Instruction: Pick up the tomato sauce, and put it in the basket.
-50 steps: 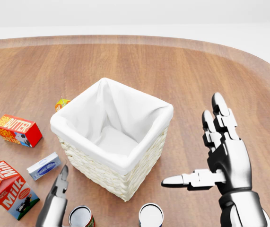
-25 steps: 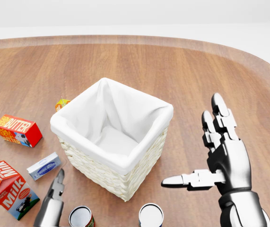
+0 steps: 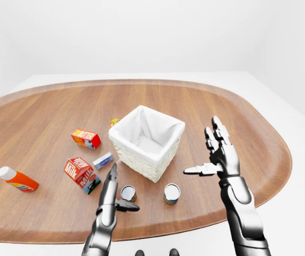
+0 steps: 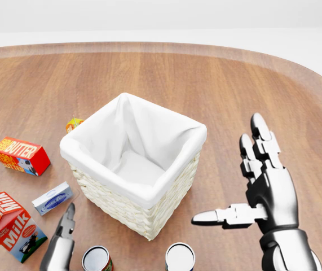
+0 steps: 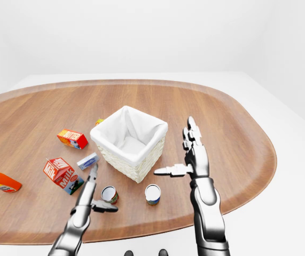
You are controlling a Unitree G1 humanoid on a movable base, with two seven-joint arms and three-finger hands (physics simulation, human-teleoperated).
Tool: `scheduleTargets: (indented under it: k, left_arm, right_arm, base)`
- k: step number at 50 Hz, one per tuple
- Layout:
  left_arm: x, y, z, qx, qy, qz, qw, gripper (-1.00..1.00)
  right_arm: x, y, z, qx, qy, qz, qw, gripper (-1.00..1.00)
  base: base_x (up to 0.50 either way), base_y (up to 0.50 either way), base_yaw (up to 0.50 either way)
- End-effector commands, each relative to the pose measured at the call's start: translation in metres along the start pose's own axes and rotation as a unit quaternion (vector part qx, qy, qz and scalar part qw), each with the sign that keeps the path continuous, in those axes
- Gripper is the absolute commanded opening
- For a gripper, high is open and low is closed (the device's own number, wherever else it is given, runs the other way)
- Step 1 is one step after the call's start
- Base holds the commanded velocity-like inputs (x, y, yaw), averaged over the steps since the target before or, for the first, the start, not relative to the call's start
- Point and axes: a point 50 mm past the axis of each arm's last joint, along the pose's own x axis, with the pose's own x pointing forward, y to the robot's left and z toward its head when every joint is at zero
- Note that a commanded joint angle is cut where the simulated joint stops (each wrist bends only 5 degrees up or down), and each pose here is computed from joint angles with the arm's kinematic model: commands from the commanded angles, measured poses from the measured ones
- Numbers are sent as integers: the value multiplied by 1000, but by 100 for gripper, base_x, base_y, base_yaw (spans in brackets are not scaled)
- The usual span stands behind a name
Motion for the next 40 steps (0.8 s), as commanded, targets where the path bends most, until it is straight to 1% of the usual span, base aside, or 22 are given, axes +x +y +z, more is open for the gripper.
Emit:
scheduleTargets:
  k: [1, 8, 15, 21, 40]
  left_arm:
    - [4, 1, -1, -1, 4, 1, 1000, 100]
    - [5, 4, 3, -2, 2, 4, 1000, 100]
    - [7, 0, -1, 2, 7, 1, 1000, 100]
    - [8, 0, 2, 5, 6, 0, 1000, 100]
    - [10, -8, 0, 17, 8, -6, 1000, 100]
  right_arm:
    - [-1, 1, -1, -1, 2, 1, 1000, 100]
    - [-1, 1, -2, -1, 5, 2, 1000, 100]
    - [-2, 1, -2, -1, 5, 2, 1000, 100]
    - [-1, 1, -2, -1, 5, 2, 1000, 100]
    - [-2, 1, -3, -1, 6, 3, 1000, 100]
  base:
    - [0, 0, 0]
    - [0, 0, 0]
    - [0, 0, 0]
    - [0, 0, 0]
    - [0, 0, 0]
